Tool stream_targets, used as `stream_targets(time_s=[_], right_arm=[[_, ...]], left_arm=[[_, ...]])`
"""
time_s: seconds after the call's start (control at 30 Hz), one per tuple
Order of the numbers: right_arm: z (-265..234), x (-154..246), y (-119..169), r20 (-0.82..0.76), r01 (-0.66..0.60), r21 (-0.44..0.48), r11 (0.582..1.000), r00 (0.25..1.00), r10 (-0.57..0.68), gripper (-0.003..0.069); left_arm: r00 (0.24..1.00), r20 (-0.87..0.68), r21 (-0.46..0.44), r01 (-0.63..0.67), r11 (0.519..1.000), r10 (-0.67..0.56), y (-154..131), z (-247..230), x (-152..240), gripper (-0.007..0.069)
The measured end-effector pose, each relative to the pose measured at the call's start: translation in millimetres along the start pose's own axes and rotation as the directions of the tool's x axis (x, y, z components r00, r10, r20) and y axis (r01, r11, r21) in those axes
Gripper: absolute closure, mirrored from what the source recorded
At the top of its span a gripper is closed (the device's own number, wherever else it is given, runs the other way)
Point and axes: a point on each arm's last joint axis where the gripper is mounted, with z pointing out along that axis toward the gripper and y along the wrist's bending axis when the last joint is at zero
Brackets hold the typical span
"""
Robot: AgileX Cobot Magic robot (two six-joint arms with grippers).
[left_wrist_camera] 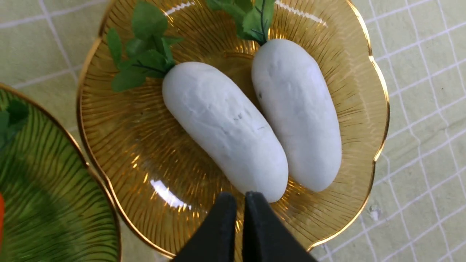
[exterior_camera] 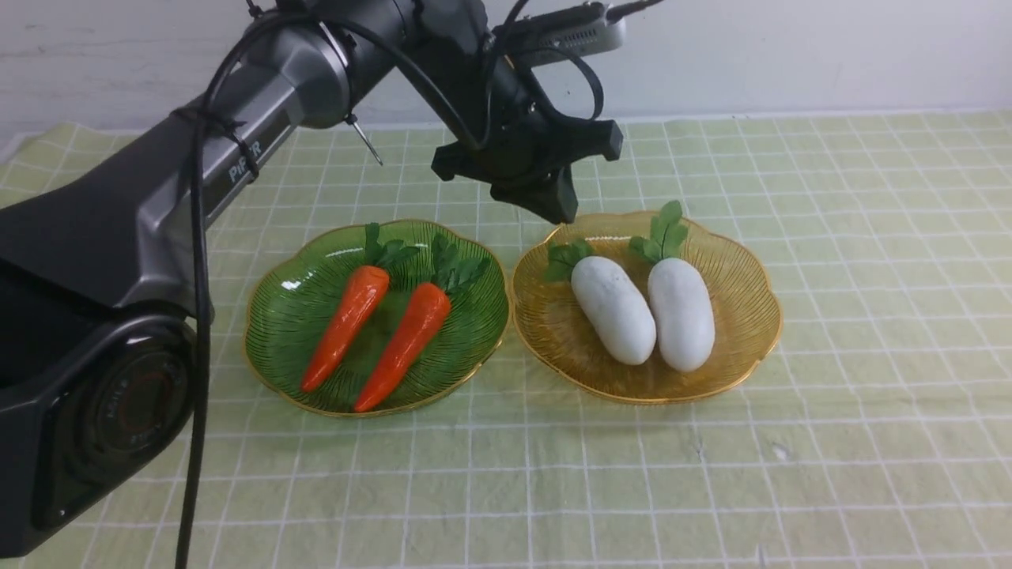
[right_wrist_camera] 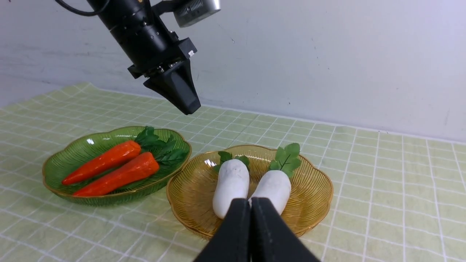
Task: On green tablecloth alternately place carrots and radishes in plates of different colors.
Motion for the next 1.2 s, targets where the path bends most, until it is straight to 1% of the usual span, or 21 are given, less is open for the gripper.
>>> stream_targets(time_s=[0.43, 0.67, 0.8, 0.9, 1.0, 1.07, 1.13, 1.2], right_arm=[[0.0, 0.1, 0.0, 0.000, 0.000, 0.000, 1.000, 1.000, 0.000, 0.0674], [0.3, 1.2, 0.0, -0.002, -0.002, 0.000, 1.000, 1.000, 0.002, 0.0674], [-1.6, 15.8, 0.2, 0.000, -0.002, 0.003, 1.000, 1.000, 0.002, 0.0674], [-1.1, 34.9, -1.0, -0.021, -0.003, 0.035, 0.999, 1.000, 0.004, 0.0674], [3.1, 61.1, -3.7, -0.083, -0.006, 0.097, 0.995, 0.996, 0.014, 0.0674], [4.5, 69.3, -4.6, -0.108, -0.007, 0.114, 0.993, 0.994, 0.020, 0.0674], [6.8, 87.3, -6.7, -0.163, -0.009, 0.155, 0.988, 0.986, 0.035, 0.0674], [7.2, 92.9, -8.1, -0.180, -0.011, 0.181, 0.983, 0.983, 0.044, 0.0674]], left_arm=[[1.000, 0.000, -0.043, -0.023, 0.999, 0.023, 4.0, -0.1, -0.1, 0.0633], [0.999, -0.001, -0.124, -0.051, 0.991, 0.052, 11.3, -0.7, -0.5, 0.0633], [0.998, -0.002, -0.154, -0.062, 0.986, 0.062, 14.0, -1.1, -0.7, 0.0633], [0.998, -0.001, -0.173, -0.069, 0.983, 0.070, 15.2, -3.0, -0.9, 0.0633], [0.996, 0.023, -0.184, -0.078, 0.980, 0.084, 10.9, -19.5, -1.2, 0.0633], [0.995, 0.044, -0.184, -0.084, 0.979, 0.093, 7.1, -32.1, -1.3, 0.0633], [0.986, 0.106, -0.178, -0.107, 0.978, 0.127, -3.2, -65.6, -0.8, 0.0633], [0.971, 0.166, -0.176, -0.145, 0.974, 0.174, -13.3, -101.2, 3.8, 0.0633]])
